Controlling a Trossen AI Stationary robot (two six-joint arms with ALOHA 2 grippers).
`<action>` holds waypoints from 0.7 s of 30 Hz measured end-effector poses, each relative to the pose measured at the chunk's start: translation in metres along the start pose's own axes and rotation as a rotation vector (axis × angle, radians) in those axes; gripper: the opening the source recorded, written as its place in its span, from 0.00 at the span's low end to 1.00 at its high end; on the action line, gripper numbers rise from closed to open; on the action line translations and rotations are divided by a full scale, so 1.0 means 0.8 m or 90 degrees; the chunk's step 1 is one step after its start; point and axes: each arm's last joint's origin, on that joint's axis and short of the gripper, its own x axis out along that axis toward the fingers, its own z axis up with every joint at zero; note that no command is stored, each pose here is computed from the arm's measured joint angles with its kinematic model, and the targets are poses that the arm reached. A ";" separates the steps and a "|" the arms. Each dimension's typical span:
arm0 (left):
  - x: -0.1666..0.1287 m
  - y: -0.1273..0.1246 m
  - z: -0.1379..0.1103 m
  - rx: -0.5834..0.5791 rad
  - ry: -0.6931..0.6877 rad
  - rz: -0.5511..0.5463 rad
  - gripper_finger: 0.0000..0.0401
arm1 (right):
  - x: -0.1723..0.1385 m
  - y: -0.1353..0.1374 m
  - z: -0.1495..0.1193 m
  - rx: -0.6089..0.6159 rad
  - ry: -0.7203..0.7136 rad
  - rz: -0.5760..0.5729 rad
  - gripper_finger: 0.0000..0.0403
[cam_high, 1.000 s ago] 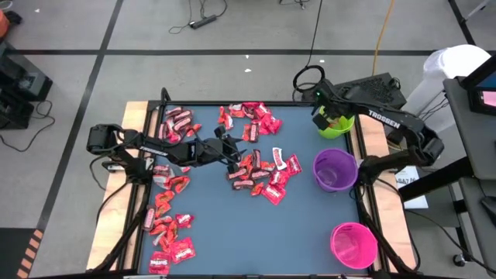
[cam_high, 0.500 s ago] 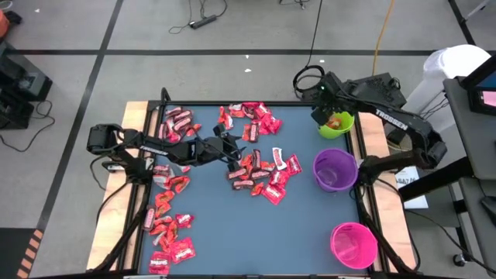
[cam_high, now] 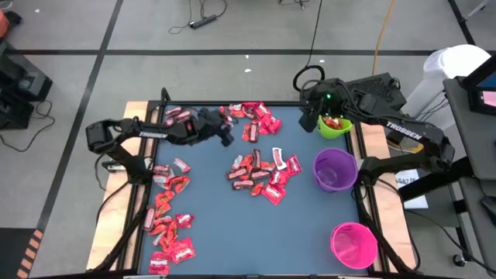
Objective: Organize candy in baskets
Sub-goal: Put the orange chocolate bar into the green bucket
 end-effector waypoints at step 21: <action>0.075 0.085 -0.026 -0.156 0.111 0.000 0.49 | -0.002 0.010 0.001 -0.015 -0.008 0.015 0.49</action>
